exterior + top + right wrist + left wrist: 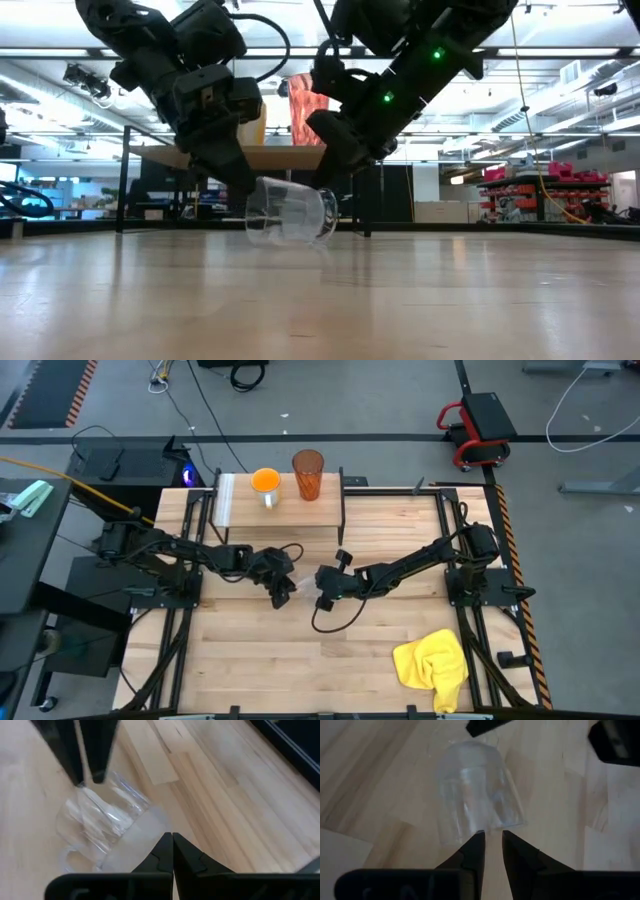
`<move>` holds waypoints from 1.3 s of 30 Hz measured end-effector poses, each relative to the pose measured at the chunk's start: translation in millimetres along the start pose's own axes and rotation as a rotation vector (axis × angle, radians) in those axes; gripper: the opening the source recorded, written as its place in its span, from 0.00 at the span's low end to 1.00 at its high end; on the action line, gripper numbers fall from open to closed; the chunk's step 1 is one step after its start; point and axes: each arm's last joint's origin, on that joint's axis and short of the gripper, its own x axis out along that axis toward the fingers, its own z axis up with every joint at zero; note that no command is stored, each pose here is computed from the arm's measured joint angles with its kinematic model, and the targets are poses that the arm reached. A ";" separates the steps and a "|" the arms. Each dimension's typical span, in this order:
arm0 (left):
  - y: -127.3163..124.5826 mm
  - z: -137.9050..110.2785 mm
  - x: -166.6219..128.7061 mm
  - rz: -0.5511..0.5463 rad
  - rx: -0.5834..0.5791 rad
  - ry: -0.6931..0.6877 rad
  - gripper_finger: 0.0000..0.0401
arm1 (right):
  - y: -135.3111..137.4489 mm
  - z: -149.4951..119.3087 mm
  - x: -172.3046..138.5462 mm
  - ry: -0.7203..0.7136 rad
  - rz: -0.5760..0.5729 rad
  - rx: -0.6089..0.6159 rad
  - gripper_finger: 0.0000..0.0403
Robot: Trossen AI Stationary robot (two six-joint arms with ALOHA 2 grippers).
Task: Stack small to large cups/mugs on shelf
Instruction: Put the transparent mug on the shelf
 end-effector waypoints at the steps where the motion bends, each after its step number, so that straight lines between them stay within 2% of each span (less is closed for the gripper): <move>1: -0.1 0.2 0.0 -0.001 0.000 -0.003 0.18 | -0.7 -1.4 0.3 0.006 -0.006 0.004 0.01; 8: -0.6 2.3 -0.1 -0.009 0.003 -0.023 0.17 | -2.9 -16.6 3.1 0.040 -0.008 0.015 0.01; 25: 0.0 11.1 -1.0 -0.031 0.010 -0.104 0.17 | -2.7 -22.1 4.3 0.020 0.010 0.054 0.01; 34: -0.6 12.1 -1.1 -0.042 0.012 -0.112 0.17 | 5.8 -39.3 23.5 0.045 0.005 0.052 0.01; 39: -0.7 12.3 -1.1 -0.044 0.012 -0.114 0.17 | 6.8 -37.6 24.6 0.023 0.009 0.061 0.01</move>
